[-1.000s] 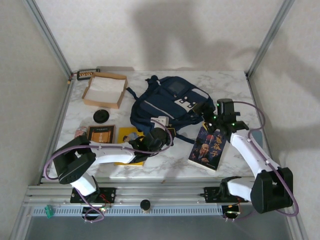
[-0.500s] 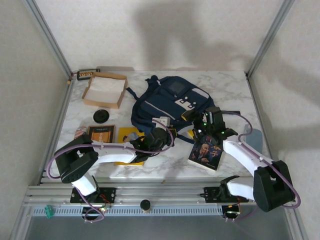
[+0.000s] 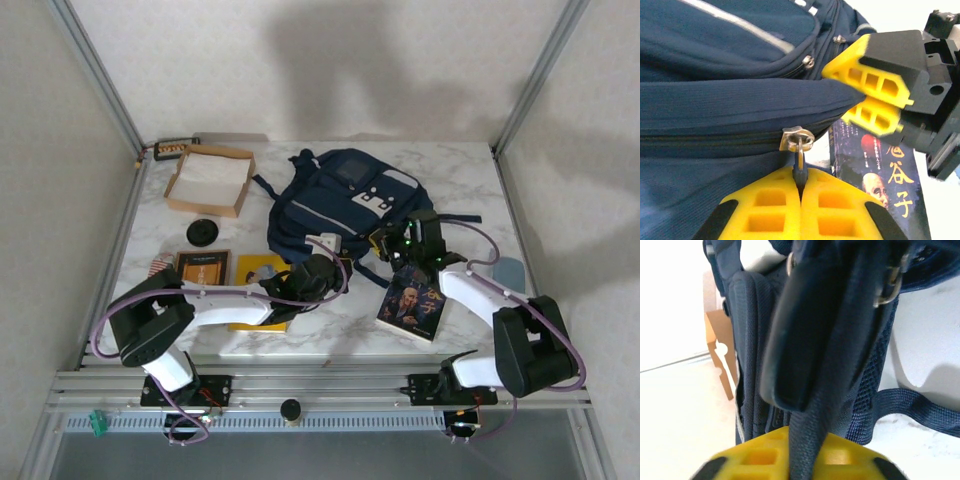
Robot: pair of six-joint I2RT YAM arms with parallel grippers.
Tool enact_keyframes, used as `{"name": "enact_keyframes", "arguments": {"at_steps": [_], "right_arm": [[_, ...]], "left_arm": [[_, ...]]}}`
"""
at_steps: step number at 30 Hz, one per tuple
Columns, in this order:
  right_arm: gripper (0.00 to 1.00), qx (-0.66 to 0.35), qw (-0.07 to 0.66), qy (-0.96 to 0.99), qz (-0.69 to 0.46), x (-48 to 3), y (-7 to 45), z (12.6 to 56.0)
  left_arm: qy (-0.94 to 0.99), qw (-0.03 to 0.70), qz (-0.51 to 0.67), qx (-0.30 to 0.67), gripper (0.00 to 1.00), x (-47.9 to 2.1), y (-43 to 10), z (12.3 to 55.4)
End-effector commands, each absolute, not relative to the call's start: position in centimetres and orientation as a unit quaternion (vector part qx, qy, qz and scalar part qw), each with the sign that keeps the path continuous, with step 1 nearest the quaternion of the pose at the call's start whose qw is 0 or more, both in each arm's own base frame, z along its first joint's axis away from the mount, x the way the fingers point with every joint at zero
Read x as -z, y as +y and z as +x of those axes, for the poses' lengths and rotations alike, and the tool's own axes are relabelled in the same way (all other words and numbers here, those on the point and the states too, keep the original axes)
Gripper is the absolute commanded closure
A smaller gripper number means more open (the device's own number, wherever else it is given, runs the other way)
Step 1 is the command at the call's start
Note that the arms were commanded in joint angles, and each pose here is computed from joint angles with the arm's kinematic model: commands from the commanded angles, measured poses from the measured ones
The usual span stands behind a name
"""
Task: Pack the student bag
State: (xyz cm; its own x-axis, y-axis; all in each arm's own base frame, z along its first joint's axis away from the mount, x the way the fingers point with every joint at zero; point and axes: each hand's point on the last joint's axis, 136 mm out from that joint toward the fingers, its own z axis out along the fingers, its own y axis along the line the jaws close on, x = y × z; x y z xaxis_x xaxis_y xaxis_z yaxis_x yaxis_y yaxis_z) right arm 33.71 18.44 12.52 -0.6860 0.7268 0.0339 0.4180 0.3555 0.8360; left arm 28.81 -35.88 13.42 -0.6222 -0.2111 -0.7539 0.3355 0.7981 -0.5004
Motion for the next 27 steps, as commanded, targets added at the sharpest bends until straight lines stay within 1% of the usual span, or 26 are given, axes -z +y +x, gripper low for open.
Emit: {"name": "enact_keyframes", "arguments": {"at_steps": [1, 3, 6, 8, 11, 14, 16, 17, 21, 23, 27], "right_arm": [[0.9, -0.437, 0.247, 0.802, 0.324, -15.7, 16.2, 36.7], [0.95, -0.442, 0.257, 0.804, 0.302, -16.9, 15.2, 37.7], [0.96, -0.436, 0.255, 0.816, 0.281, -17.7, 12.9, 39.4], [0.96, -0.43, 0.25, 0.826, 0.267, -17.6, 12.0, 40.3], [0.92, -0.425, 0.242, 0.836, 0.248, -17.2, 12.4, 40.7], [0.8, -0.415, 0.239, 0.846, 0.233, -17.0, 13.1, 40.1], [0.56, -0.399, 0.235, 0.857, 0.225, -16.7, 13.1, 39.3], [0.49, -0.388, 0.234, 0.863, 0.223, -16.5, 12.9, 38.9], [0.27, -0.355, 0.213, 0.882, 0.226, -15.4, 12.3, 36.1], [0.16, -0.365, 0.19, 0.882, 0.228, -14.8, 13.5, 34.1], [0.02, -0.398, 0.151, 0.876, 0.225, -14.6, 17.2, 31.1]], "left_arm": [[0.84, 0.442, 0.028, 0.312, 1.0, -15.7, -34.1, 28.4], [0.855, 0.43, 0.028, 0.29, 1.0, -15.0, -32.9, 27.9], [0.883, 0.378, 0.048, 0.276, 1.0, -13.1, -31.9, 27.3], [0.891, 0.375, 0.061, 0.249, 1.0, -12.0, -31.0, 27.2], [0.885, 0.382, 0.07, 0.257, 1.0, -12.4, -31.3, 27.5], [0.875, 0.387, 0.08, 0.281, 1.0, -13.6, -33.0, 28.1], [0.866, 0.395, 0.078, 0.298, 1.0, -14.2, -34.0, 28.6], [0.862, 0.399, 0.077, 0.303, 1.0, -14.4, -34.3, 28.9], [0.855, 0.409, 0.065, 0.311, 1.0, -15.0, -35.3, 29.9], [0.854, 0.411, 0.063, 0.312, 1.0, -15.2, -35.6, 30.2], [0.852, 0.407, 0.066, 0.322, 1.0, -15.4, -36.2, 30.2]]}}
